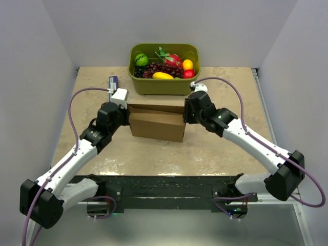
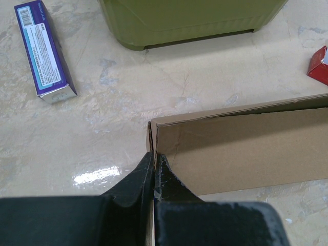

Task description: Fold the paper box

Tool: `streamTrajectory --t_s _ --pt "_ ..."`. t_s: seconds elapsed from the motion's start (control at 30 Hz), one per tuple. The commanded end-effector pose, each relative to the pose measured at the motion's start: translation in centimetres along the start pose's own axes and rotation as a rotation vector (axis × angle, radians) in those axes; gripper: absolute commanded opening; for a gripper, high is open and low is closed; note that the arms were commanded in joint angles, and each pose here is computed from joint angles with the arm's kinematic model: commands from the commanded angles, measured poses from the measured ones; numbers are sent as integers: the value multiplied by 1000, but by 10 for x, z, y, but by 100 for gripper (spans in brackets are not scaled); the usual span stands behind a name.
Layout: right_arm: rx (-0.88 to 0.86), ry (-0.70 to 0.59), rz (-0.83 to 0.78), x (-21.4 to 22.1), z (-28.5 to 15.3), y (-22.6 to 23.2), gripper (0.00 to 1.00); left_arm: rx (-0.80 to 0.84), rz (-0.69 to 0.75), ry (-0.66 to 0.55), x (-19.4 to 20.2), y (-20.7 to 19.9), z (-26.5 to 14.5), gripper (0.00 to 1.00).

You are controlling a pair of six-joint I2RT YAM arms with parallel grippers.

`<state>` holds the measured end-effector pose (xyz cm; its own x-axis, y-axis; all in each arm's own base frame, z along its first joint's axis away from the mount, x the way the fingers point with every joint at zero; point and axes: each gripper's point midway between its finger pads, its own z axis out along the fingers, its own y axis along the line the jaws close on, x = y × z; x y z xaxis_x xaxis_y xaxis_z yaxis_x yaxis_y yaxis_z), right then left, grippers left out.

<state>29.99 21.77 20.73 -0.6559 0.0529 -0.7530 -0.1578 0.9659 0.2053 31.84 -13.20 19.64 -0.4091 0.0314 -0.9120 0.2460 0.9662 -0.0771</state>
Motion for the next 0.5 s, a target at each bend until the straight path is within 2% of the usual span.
streamTrajectory --t_s 0.0,0.23,0.37,0.47 --pt "-24 -104 25 -34 -20 6 31 22 35 141 41 -1 -1 0" --pt "-1 -120 22 -35 -24 -1 19 23 34 142 41 -2 -1 0" --pt "14 -115 18 -31 -21 -5 0 25 33 146 42 -2 0 0" --pt "13 -93 10 -23 -19 -6 0 30 31 147 42 -3 0 0"
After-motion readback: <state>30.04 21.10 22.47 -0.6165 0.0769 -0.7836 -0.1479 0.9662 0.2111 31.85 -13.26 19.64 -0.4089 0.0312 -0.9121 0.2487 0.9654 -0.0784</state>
